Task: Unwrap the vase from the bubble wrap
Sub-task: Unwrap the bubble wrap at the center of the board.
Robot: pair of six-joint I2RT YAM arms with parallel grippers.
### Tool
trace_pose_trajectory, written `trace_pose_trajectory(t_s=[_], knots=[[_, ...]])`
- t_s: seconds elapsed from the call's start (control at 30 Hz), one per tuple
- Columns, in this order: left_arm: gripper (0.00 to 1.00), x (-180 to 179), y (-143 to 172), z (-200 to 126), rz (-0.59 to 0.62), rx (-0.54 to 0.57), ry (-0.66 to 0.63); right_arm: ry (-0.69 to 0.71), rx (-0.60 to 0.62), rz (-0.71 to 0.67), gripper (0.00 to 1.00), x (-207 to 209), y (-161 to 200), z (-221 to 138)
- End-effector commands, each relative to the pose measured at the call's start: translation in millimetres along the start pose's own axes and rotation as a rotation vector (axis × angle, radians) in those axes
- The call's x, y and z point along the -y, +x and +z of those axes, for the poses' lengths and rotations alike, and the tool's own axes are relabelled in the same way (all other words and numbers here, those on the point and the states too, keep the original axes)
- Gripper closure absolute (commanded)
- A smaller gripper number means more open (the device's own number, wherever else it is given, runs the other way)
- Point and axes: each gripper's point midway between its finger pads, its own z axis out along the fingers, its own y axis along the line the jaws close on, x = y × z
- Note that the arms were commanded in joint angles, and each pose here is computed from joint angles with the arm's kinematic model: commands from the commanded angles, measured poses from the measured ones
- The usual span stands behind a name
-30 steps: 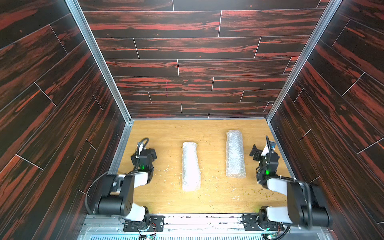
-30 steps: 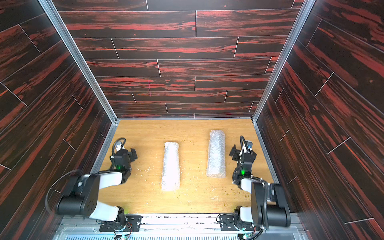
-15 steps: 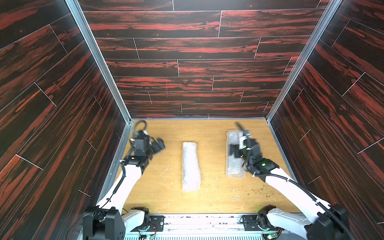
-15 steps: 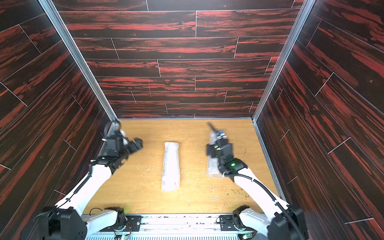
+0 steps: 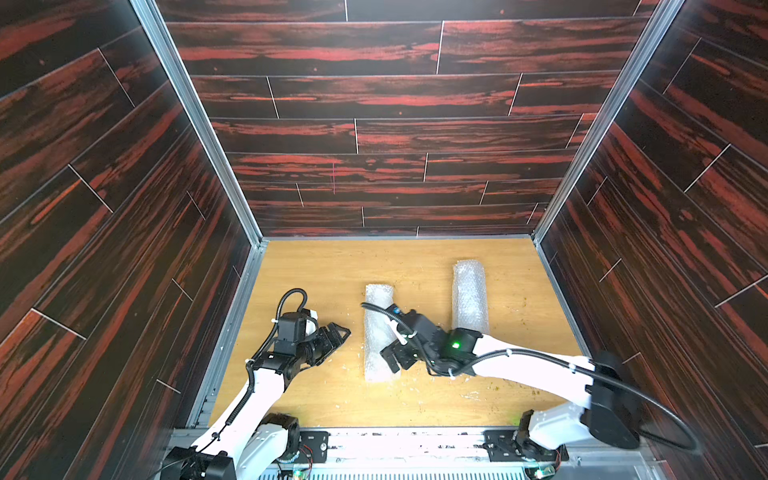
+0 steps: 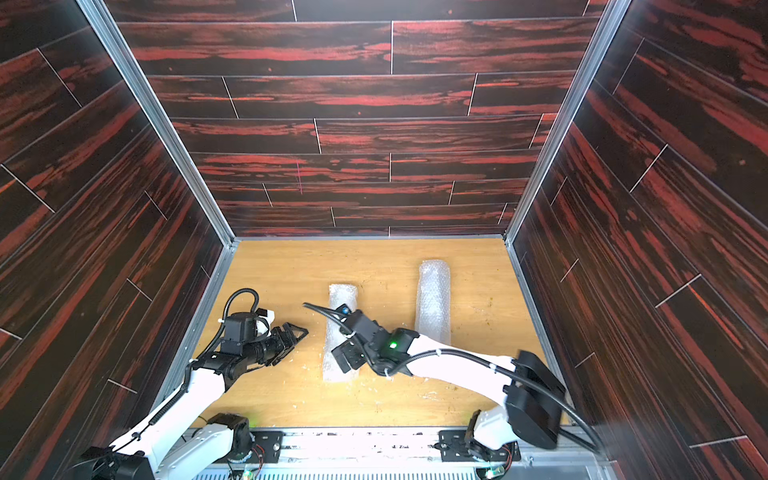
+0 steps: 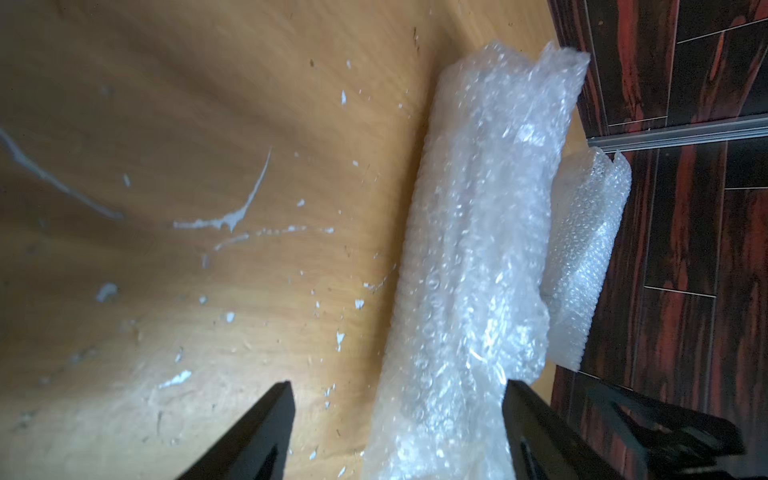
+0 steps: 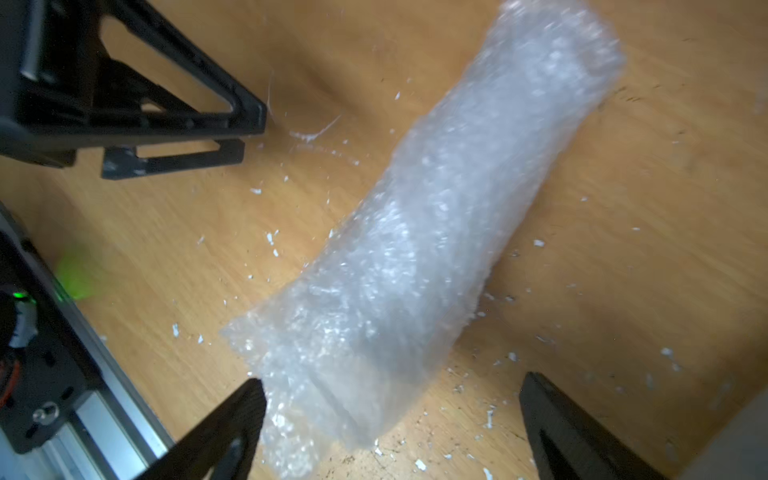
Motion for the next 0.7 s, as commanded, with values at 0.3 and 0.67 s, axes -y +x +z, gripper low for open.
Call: trace_pose_trajectory(t_s=[0.3, 0.67], knots=[[0.13, -11.8, 22.3, 5.7, -0.069, -0.025, 0.050, 0.008, -0.020, -0.096, 0.01, -28.5, 3.1, 24.9], [0.15, -5.1, 36.9, 43.0, -0.039, -0.100, 0.067, 0.092, -0.042, -0.104, 0.20, -16.0, 10.3, 36.0]])
